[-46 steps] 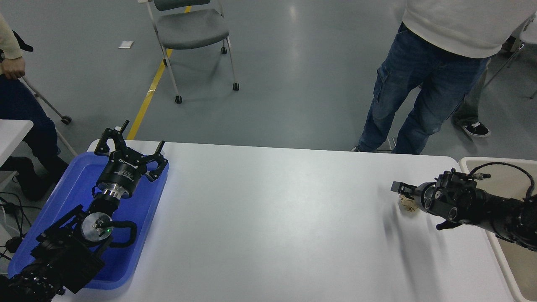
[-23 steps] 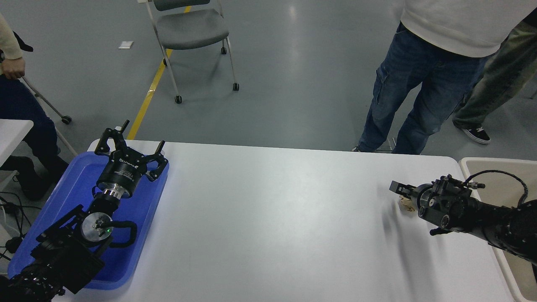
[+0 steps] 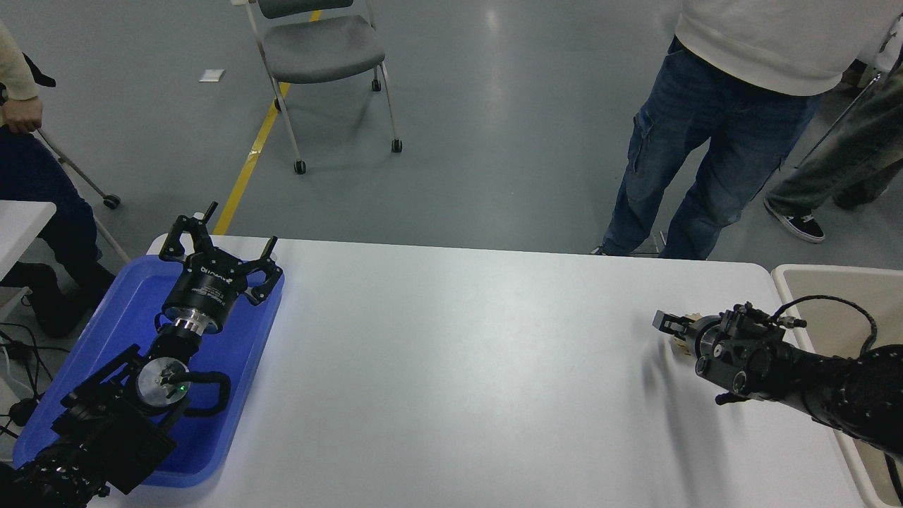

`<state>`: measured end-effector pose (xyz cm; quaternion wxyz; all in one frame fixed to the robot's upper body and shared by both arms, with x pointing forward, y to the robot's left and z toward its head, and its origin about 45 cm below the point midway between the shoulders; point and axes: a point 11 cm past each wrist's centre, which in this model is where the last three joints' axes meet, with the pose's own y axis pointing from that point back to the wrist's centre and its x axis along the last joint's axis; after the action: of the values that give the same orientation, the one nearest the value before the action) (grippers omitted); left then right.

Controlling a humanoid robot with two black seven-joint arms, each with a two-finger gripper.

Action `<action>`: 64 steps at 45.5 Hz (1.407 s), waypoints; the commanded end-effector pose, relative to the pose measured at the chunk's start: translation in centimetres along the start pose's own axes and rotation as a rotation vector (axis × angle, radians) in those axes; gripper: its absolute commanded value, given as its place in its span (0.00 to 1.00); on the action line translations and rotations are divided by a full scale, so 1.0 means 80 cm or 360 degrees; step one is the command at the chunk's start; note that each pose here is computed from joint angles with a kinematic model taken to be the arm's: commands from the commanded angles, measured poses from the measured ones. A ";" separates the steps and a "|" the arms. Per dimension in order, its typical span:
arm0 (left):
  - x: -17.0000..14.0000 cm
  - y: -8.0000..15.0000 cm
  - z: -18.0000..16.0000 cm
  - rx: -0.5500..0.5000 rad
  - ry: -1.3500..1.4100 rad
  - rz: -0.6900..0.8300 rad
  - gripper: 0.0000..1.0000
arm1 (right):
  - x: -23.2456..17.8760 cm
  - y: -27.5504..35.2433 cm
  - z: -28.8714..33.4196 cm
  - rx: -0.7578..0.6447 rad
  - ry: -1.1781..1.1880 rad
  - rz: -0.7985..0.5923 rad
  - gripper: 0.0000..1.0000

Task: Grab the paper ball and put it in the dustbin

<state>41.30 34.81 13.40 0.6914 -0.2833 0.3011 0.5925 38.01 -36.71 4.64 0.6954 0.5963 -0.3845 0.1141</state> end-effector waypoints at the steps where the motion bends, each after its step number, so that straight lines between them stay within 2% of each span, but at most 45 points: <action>1: 0.000 0.000 0.000 0.0001 0.0000 0.0000 1.00 | -0.004 -0.001 0.002 -0.0004 -0.0011 -0.0002 0.34; 5: 0.000 0.000 0.000 0.0001 0.0000 0.0000 1.00 | -0.010 -0.001 0.005 -0.0010 -0.0013 -0.0022 0.01; 6: 0.000 0.000 0.000 -0.0002 0.0000 0.0000 1.00 | -0.011 -0.001 0.007 -0.0015 -0.0016 -0.0025 0.00; 18: 0.000 0.000 0.000 -0.0002 0.0000 0.0000 1.00 | -0.016 0.005 0.009 0.0005 -0.0133 -0.0068 0.00; 30: 0.000 0.000 0.000 0.0001 0.0000 0.0000 1.00 | 0.012 0.028 0.000 0.0078 -0.0158 -0.0064 0.00; 57: -0.001 -0.001 0.001 -0.0003 0.0000 -0.0002 1.00 | 0.034 0.174 0.024 0.0115 0.0254 -0.0526 0.00; 64: 0.000 0.000 0.000 -0.0002 0.0000 0.0000 1.00 | 0.045 0.209 0.025 0.0120 0.0280 -0.0724 0.00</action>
<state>41.33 34.79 13.44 0.6917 -0.2834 0.3009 0.5922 31.97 -35.64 15.48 0.7045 0.6651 -0.2390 0.0646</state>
